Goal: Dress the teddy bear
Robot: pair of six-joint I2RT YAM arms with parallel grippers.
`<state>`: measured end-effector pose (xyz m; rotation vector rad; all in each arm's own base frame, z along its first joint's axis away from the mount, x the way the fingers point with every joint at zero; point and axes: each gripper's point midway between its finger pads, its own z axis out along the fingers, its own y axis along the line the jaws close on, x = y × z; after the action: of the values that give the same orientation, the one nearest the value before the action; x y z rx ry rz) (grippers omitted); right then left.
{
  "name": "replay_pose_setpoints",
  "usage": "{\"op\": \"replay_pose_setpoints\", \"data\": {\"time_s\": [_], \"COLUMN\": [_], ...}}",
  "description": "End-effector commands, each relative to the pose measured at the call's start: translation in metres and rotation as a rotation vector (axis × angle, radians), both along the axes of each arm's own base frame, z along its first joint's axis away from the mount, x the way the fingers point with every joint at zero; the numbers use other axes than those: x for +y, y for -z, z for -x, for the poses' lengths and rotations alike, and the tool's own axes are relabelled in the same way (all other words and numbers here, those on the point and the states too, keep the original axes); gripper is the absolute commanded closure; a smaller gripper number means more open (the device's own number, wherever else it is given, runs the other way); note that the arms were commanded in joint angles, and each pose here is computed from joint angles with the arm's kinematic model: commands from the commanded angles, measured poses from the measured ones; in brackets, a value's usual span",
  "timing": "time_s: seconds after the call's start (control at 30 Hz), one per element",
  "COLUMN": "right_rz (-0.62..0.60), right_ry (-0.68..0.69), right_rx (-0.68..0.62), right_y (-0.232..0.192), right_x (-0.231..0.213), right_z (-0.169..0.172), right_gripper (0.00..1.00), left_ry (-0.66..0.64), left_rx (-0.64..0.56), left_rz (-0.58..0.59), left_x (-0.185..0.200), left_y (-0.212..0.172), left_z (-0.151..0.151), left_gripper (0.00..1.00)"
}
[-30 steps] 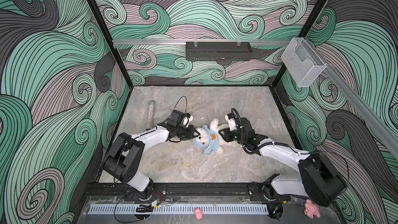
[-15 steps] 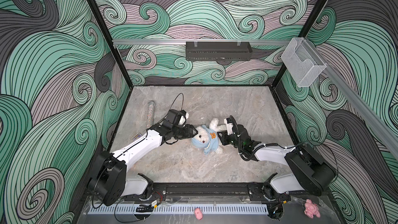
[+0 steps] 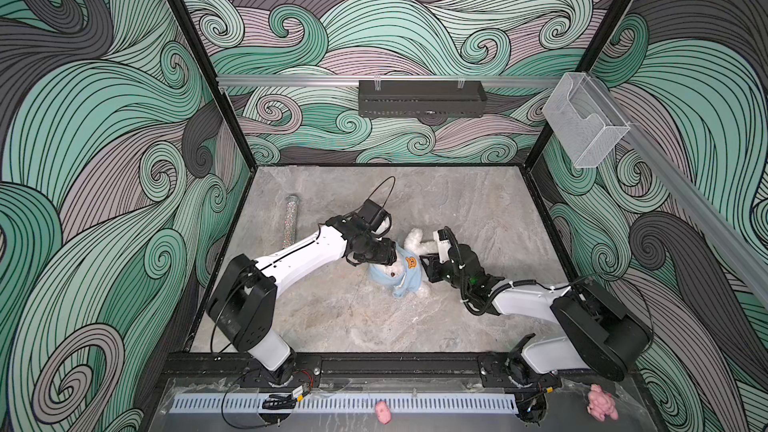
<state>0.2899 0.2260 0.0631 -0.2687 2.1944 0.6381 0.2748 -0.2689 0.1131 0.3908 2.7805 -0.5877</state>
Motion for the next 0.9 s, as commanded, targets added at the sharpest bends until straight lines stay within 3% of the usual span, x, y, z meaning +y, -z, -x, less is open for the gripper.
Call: {"op": "replay_pose_setpoints", "data": {"time_s": [0.0,0.1,0.17,0.37,0.63,0.73,0.87], "right_rz": [0.098,0.102,0.112,0.135,0.194,0.206,0.227], "right_ry": [-0.030,-0.033,-0.035,-0.054,-0.162,-0.235,-0.342], "right_rx": [0.140,0.138,0.129,0.089,-0.094,-0.150,-0.139], "right_y": [0.042,0.042,0.038,0.023,-0.043,-0.067,-0.075], "right_x": [-0.011,-0.011,-0.013,-0.015,0.002,0.022,0.062], "right_z": [0.028,0.029,0.030,0.029,0.034,0.043,0.049], "right_gripper": [0.69,0.70,0.69,0.67,0.51,0.40,0.34], "left_ry": [0.066,0.069,0.033,-0.111,-0.277,-0.328,-0.374], "left_rx": [0.027,0.015,-0.026,-0.163,-0.006,0.040,0.071], "left_rz": [-0.176,-0.251,-0.239,-0.004,0.259,0.262,0.257], "left_x": [0.012,0.016,0.022,0.036,0.059,0.076,0.088], "left_y": [0.015,0.018,0.008,-0.030,-0.012,-0.002,0.007], "left_z": [0.011,0.012,0.010,0.017,0.026,0.025,0.023], "left_gripper": [0.35,0.34,0.34,0.20,0.23,0.24,0.26]}}
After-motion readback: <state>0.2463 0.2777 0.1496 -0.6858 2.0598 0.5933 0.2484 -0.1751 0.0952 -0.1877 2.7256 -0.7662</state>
